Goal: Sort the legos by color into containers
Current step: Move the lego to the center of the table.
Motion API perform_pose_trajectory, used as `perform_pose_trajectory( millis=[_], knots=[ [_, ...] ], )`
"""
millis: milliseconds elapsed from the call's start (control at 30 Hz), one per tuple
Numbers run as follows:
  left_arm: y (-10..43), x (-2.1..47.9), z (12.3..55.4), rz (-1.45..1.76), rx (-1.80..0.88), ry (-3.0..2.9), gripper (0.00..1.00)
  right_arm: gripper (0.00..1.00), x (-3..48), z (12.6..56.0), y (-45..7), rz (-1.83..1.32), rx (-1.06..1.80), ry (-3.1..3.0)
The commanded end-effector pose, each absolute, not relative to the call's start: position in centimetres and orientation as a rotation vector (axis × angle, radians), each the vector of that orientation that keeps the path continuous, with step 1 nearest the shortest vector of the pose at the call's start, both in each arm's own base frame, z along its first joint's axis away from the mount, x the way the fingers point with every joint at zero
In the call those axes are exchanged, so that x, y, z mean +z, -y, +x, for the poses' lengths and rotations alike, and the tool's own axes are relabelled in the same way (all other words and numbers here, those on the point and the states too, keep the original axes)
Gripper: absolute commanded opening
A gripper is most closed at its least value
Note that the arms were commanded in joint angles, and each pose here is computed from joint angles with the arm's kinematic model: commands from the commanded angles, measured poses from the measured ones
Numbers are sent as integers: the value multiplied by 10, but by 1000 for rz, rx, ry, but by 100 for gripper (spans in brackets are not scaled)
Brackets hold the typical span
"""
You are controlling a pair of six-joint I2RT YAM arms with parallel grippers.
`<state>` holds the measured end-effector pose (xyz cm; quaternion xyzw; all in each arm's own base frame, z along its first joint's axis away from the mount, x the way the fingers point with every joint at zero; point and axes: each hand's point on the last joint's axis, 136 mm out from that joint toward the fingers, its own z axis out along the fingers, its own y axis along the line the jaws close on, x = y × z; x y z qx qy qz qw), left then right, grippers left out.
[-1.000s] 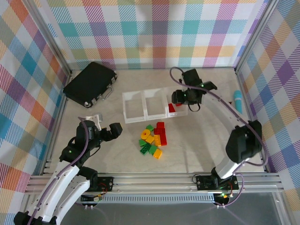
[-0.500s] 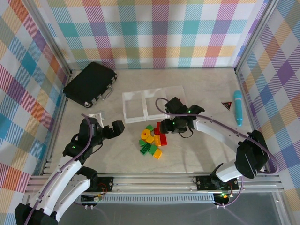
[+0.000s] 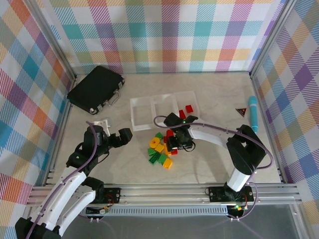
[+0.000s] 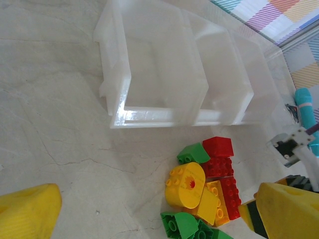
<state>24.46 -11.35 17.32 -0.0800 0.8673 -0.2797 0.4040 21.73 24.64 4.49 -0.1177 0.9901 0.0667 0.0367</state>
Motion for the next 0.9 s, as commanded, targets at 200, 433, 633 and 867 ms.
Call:
perform_pose_trajectory(
  millis=[200,433,633,867],
  knots=[
    [116,174,240,-190,-722,-2185,100,64,39,225,-261,-387,178,-3043],
    [114,174,239,-192,-710,-2187,100,60,28,229,-252,-396,55,-3061],
    [113,173,238,-191,-706,-2188,100,56,26,228,-242,-397,-17,-3056],
    [114,173,238,-190,-709,-2187,100,54,33,229,-242,-418,9,-3033]
  ],
)
